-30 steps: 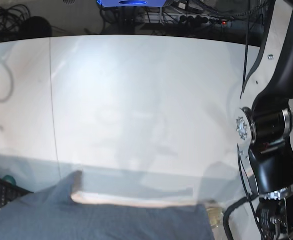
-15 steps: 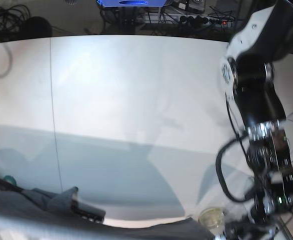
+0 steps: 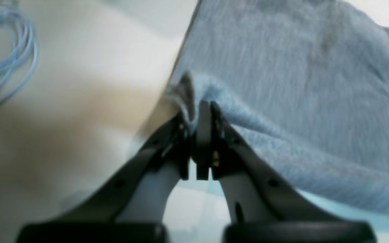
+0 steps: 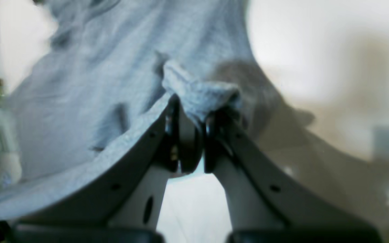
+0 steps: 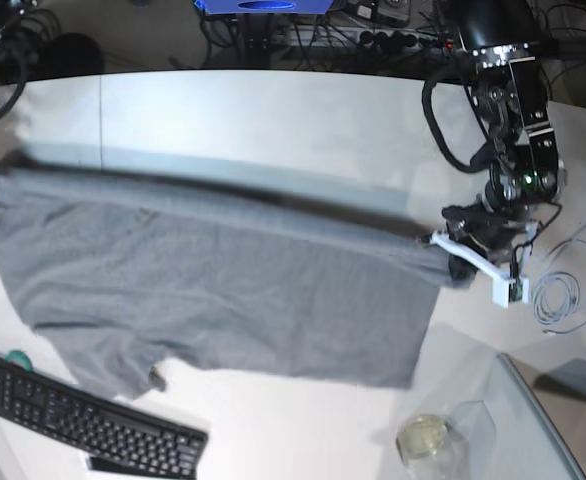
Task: Layout the t-shirt on the table in an organized manner, then fold the t-shirt properly
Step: 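Lower the held edge onto the table with both grippers, laying the shirt flat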
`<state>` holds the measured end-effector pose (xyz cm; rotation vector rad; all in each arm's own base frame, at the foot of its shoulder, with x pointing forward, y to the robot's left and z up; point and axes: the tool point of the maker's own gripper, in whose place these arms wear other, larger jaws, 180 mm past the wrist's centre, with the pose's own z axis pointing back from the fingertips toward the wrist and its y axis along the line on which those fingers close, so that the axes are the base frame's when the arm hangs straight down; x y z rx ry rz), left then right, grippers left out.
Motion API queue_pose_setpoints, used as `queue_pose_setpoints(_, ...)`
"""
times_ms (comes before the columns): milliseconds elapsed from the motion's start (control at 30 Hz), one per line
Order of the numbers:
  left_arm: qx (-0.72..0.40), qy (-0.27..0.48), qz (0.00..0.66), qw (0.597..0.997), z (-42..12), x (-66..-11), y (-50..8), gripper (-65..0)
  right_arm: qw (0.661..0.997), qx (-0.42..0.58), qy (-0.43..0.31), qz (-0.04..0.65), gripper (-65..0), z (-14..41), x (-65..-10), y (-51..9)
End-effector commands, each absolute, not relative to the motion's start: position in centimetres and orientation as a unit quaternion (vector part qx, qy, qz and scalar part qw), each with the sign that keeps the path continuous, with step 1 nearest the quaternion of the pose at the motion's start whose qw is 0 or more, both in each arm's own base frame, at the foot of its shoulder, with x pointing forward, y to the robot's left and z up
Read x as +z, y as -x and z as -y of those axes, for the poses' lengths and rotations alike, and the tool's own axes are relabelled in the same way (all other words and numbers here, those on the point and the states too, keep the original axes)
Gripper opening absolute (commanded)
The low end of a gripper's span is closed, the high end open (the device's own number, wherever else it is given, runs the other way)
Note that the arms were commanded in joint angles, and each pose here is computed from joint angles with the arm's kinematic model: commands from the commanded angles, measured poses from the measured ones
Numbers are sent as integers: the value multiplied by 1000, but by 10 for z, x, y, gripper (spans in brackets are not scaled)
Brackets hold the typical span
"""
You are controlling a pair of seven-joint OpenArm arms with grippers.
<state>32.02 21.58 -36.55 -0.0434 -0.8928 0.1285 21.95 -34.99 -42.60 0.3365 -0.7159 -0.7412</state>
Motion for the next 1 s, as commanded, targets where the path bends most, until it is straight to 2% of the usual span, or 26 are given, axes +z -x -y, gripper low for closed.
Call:
queue_pose_setpoints(0,63,11,453,889,-223,-357,-323,-650,846,-348,-143,377,-621,369,-408,-226)
queue_pose_setpoints(200,64,8,416,907,-223,-385,-285,-650,862,-337,-134,354,-621,366,-424,-196)
queue_pose_setpoints(467,67,6,373,925,-222,-411,-248,-650,862,-351,-122,345,-621,360,-440,-168)
queue_pose_setpoints(967,120,-28,355,927,-259,-419,-218,-650,859,-392,-142,297,-621,344,-475,-139)
